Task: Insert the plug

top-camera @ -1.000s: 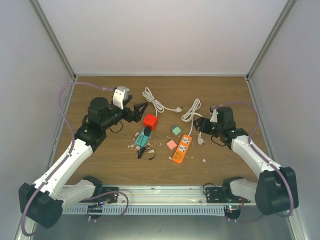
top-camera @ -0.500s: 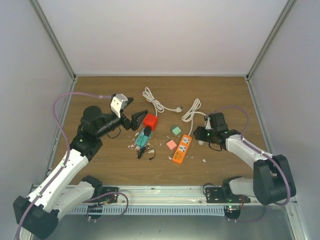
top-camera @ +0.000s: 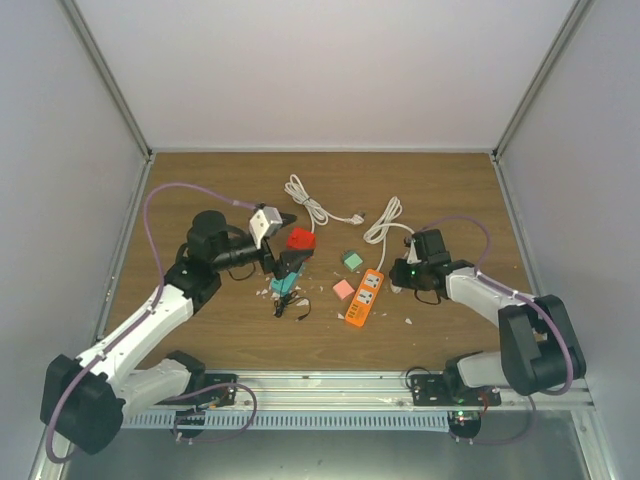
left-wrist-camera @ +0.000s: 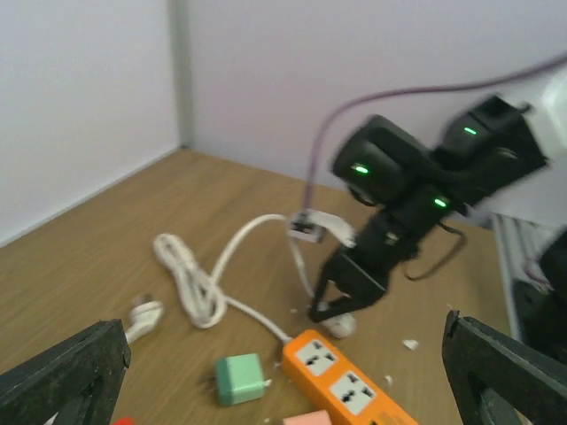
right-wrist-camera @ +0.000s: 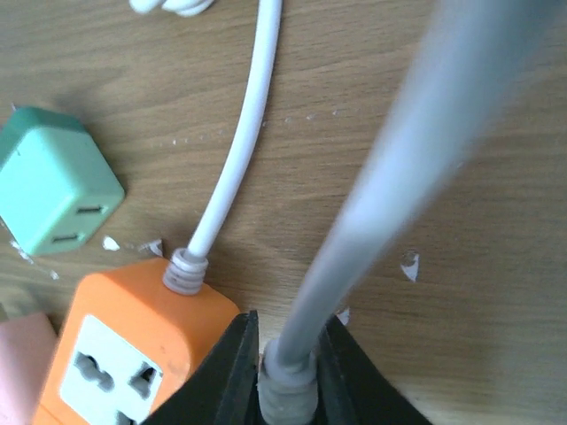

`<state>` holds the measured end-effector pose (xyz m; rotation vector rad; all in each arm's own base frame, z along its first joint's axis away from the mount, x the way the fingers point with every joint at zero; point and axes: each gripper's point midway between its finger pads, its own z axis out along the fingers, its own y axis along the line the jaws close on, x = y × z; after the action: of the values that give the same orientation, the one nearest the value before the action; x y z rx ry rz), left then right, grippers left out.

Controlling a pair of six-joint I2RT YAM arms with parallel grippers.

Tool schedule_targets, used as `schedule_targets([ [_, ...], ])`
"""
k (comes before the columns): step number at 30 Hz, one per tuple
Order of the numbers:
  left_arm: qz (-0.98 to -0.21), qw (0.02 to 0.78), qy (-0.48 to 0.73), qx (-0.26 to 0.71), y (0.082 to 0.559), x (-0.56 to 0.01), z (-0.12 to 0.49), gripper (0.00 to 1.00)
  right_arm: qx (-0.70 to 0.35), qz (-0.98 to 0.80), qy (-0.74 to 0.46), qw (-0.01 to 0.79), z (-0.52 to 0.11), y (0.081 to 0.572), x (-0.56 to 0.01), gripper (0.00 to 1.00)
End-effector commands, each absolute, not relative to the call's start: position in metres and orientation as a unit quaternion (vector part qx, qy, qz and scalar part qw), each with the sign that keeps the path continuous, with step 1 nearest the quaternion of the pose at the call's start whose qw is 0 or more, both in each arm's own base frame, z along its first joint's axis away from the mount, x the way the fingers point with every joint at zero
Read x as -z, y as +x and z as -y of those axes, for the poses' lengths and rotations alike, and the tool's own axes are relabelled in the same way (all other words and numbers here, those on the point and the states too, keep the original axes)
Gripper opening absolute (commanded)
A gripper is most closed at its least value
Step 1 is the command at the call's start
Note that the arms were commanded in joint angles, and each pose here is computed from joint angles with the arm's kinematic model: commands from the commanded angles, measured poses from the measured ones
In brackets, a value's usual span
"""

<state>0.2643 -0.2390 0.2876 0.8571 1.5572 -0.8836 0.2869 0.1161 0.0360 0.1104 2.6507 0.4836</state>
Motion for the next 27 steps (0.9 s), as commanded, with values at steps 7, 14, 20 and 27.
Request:
schedule_targets([
  [7, -0.483, 0.518, 0.570, 0.417, 0.180, -0.287, 0.282, 0.99, -0.189, -0.954, 0.026, 0.233, -0.126, 0.291, -0.043, 0.00],
  [14, -0.436, 0.511, 0.591, 0.447, 0.159, -0.291, 0.281, 0.99, -0.258, -0.930, 0.012, 0.263, -0.146, 0.292, -0.073, 0.00],
  [20, -0.568, 0.605, 0.418, 0.369, 0.246, -0.321, 0.272, 0.99, -0.314, -0.896, 0.002, 0.314, -0.157, 0.291, -0.123, 0.01],
  [27, -0.761, 0.627, 0.113, 0.121, 0.382, -0.328, 0.198, 0.99, -0.324, -0.881, -0.005, 0.346, -0.156, 0.289, -0.150, 0.01],
])
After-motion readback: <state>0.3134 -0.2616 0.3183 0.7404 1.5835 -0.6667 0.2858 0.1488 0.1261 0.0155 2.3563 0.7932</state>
